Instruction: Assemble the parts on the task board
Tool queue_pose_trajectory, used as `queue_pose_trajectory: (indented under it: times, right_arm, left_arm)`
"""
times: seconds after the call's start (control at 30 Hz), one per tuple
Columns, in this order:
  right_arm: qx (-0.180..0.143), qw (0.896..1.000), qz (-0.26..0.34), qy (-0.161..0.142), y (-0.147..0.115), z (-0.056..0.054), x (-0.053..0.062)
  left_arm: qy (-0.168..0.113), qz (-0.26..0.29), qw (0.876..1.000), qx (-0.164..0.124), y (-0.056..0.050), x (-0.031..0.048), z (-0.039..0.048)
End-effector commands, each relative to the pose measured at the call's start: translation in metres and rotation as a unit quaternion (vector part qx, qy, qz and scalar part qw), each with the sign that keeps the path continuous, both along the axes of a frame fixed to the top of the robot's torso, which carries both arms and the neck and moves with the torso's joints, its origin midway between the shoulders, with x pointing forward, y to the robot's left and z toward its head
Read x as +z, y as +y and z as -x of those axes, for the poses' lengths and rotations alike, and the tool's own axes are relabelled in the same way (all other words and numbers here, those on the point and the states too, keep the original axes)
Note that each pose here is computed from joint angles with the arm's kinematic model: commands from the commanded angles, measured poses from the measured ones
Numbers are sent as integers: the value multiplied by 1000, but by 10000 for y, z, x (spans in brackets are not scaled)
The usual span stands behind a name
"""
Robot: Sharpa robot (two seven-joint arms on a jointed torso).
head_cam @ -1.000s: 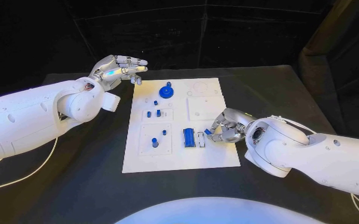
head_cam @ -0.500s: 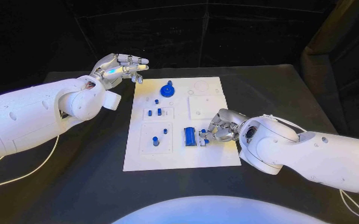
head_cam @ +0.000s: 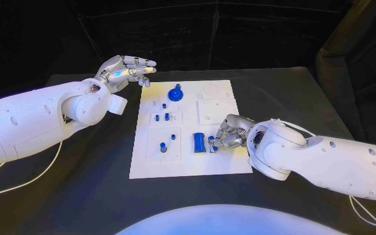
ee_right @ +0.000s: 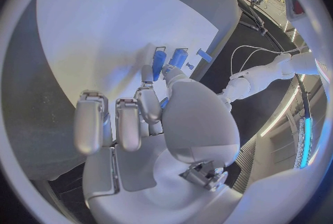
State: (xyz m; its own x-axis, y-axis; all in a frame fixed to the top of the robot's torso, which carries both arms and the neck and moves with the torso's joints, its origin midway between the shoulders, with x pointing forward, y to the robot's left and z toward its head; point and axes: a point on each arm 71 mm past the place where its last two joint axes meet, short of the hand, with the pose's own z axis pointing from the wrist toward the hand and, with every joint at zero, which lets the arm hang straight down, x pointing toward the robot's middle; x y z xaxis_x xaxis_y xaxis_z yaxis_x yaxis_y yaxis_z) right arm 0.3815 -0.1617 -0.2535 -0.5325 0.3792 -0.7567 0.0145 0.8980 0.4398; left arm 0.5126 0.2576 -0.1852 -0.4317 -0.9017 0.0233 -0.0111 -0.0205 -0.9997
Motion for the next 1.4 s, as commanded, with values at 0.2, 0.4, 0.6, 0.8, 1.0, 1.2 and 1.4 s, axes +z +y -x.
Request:
queue_pose_trajectory:
  times: [0.2, 0.4, 0.6, 0.8, 1.0, 1.2, 1.4]
  right_arm:
    - [12, 1000, 26, 13, 9, -6, -30]
    - [15, 1000, 26, 8, 24, -11, -26]
    - [21, 1000, 17, 0, 51, -8, -10]
    - [26, 1000, 10, -5, 59, 8, 10]
    - [26, 1000, 11, -6, 25, 23, 21]
    - [23, 1000, 15, -8, -24, 28, 28]
    - [17, 1000, 15, -18, -97, 5, 30]
  left_arm:
    - [-1, 4, 1000, -5, -9, 14, 2]
    - [-1, 4, 1000, -5, -10, 13, 1]
    - [0, 4, 1000, -5, -10, 13, -1]
    - [0, 4, 1000, -5, -12, 12, -2]
    - [0, 4, 1000, -6, -12, 11, -2]
    - [0, 4, 1000, -6, -12, 11, -2]
    - [0, 4, 1000, -5, -10, 11, -3]
